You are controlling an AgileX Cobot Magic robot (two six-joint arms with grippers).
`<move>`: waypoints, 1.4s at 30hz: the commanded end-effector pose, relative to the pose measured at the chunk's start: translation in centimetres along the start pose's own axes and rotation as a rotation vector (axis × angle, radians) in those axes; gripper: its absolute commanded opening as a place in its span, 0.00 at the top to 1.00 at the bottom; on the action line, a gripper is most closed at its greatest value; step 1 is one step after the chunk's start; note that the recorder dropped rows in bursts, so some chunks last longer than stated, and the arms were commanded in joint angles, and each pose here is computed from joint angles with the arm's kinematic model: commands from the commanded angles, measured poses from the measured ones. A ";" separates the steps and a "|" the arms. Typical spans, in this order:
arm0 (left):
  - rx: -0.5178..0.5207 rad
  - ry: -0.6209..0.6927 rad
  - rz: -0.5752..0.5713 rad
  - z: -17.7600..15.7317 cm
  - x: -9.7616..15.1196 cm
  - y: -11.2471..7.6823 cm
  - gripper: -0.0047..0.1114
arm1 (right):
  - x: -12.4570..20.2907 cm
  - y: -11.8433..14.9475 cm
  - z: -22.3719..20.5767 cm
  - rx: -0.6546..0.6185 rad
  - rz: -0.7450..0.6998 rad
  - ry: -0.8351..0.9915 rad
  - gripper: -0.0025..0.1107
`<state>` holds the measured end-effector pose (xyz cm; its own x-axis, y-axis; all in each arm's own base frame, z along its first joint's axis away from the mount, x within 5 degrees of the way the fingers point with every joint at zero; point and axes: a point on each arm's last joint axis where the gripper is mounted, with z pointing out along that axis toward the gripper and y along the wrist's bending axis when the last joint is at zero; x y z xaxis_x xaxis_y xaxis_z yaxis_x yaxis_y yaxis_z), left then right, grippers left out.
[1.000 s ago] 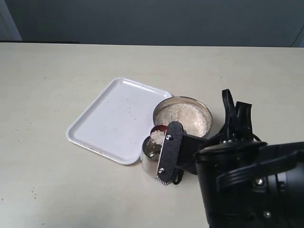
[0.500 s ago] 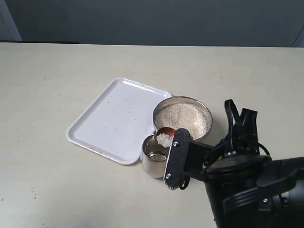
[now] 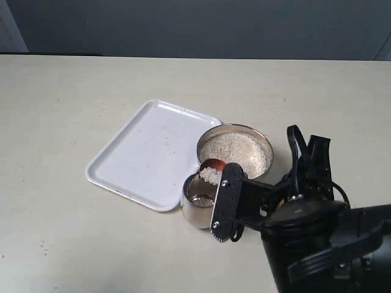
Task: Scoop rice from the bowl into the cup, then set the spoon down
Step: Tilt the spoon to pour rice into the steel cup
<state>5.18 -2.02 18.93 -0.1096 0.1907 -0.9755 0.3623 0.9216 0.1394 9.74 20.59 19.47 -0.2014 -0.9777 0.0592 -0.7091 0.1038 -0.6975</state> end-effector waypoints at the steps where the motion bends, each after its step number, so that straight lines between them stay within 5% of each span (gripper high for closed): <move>1: 0.001 -0.022 -0.011 -0.1 -0.2 0.0 0.96 | 0.1 0.6 -1.1 0.046 -0.061 -0.023 0.98; 42: 0.001 -0.022 -0.011 -0.1 -0.2 0.0 0.96 | -0.4 1.9 -1.0 0.079 -0.014 -0.009 0.98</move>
<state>5.18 -2.02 18.93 -0.1096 0.1907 -0.9755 0.3623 0.9216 0.1394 7.64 21.65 18.61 -0.1735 -0.9834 0.0531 -0.6778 0.0801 -0.7309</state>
